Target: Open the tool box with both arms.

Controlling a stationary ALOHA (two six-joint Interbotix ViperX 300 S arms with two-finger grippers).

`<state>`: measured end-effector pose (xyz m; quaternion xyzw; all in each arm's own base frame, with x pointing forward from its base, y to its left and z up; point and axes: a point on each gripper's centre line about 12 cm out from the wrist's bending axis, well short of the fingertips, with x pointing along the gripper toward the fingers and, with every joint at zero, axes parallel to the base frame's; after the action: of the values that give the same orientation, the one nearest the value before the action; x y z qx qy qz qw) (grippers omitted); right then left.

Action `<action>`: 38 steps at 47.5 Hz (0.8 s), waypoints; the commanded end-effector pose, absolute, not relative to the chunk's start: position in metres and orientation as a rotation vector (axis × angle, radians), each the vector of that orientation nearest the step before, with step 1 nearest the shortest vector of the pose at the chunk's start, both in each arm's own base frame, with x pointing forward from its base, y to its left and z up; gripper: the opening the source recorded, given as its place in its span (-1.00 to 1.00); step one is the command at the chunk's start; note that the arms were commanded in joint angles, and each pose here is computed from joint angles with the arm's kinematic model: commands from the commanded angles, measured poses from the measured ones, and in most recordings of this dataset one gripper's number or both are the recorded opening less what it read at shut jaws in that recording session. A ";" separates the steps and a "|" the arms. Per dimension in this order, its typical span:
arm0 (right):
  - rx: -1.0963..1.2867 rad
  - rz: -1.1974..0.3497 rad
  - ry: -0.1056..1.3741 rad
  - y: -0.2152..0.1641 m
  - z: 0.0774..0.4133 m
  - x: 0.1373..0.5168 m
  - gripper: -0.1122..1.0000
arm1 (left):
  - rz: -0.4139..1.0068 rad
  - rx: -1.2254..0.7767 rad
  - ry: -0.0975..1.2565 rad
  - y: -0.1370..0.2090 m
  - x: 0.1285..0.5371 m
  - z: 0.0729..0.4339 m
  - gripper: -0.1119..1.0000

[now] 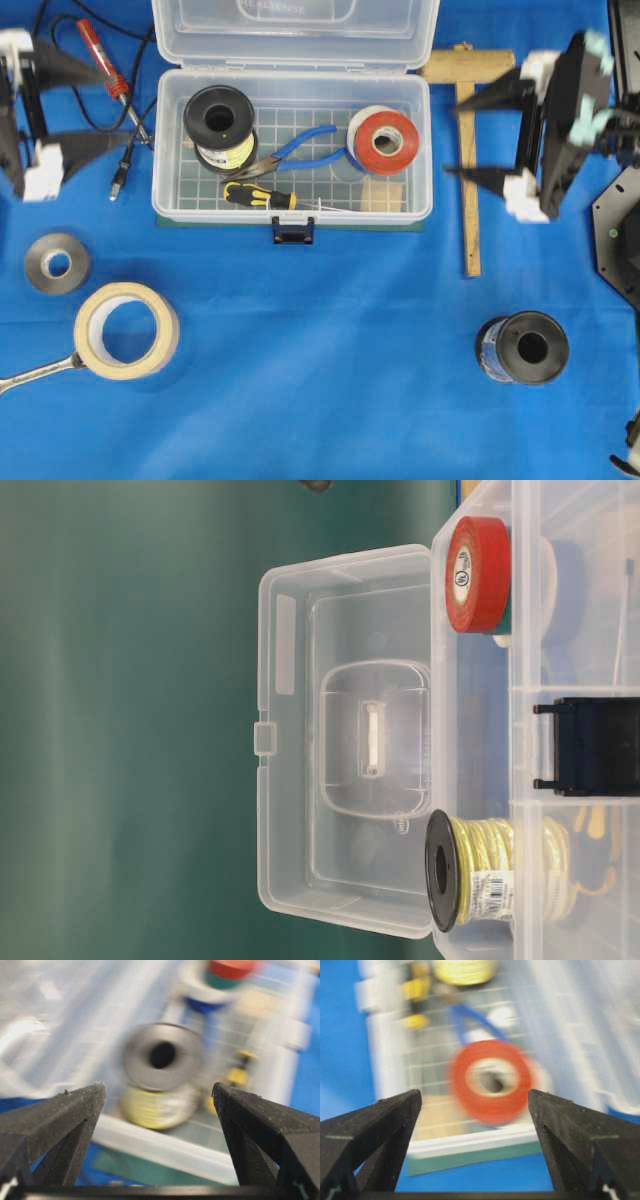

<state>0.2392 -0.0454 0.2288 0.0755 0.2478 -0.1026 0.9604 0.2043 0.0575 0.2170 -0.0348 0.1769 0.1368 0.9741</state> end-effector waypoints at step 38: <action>0.119 -0.047 0.469 -0.005 0.223 0.184 0.73 | 0.070 -0.018 0.296 0.012 0.167 0.210 0.77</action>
<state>0.1881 -0.0055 0.2197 0.0570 0.2455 -0.0254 0.9674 0.1692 0.0120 0.2065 -0.0098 0.1631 0.0353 0.9859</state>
